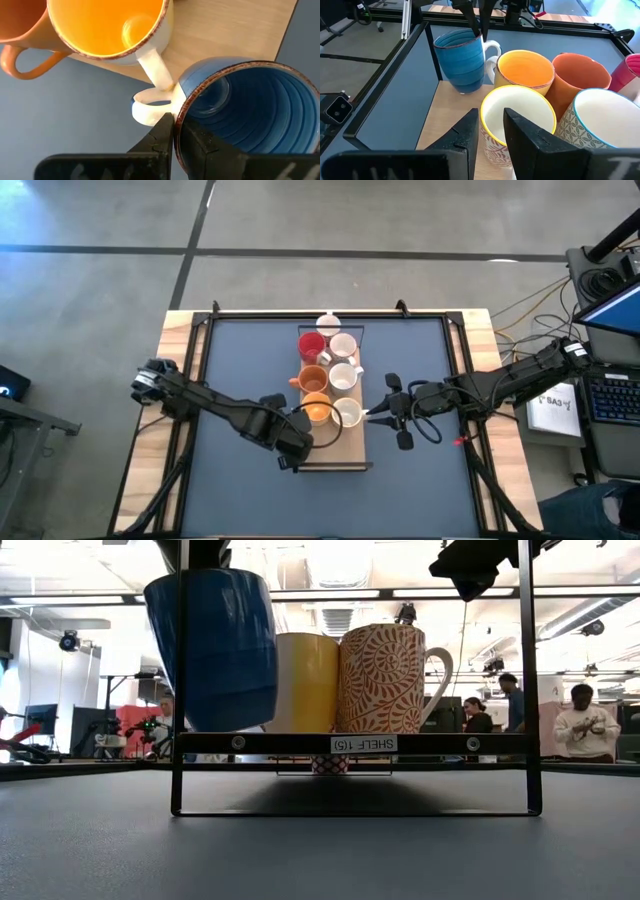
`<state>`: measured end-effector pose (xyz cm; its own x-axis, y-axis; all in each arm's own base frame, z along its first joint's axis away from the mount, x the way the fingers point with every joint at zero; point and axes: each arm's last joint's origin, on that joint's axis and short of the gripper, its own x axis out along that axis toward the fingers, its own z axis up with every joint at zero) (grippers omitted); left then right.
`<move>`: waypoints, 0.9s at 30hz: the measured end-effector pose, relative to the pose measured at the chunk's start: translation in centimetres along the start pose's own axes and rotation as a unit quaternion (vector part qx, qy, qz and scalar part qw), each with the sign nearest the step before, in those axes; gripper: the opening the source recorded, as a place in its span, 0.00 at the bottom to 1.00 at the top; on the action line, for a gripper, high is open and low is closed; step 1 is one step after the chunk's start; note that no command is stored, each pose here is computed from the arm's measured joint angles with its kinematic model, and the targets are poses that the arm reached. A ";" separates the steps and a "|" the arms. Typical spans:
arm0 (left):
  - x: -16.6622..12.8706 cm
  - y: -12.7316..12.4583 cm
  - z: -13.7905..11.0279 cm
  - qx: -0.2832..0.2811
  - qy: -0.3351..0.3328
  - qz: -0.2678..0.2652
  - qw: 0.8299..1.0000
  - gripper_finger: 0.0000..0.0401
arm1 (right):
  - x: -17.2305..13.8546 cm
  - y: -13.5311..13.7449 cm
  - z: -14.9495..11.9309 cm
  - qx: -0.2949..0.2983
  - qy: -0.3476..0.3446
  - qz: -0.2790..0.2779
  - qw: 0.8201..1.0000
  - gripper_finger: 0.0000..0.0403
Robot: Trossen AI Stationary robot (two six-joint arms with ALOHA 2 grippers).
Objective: Place coffee mugs
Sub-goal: Put the blue mug on the shelf
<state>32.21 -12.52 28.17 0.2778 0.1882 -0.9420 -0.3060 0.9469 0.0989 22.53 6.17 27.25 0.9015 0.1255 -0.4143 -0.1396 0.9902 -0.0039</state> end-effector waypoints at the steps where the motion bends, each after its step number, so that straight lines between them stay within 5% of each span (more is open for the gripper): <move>1: 0.0 0.0 0.0 0.000 0.001 -0.001 1.000 0.03 | 0.0 0.0 0.0 0.000 0.000 0.000 1.000 0.20; 27: 0.2 0.3 1.2 0.010 -0.031 -0.022 0.999 0.18 | 0.0 0.0 0.0 -0.002 0.000 0.000 1.000 0.21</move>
<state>33.30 -11.88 28.38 0.3464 0.1615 -0.9241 -0.2745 0.9594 0.0648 22.53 6.17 27.25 0.9015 0.1255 -0.4143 -0.1414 0.9899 -0.0078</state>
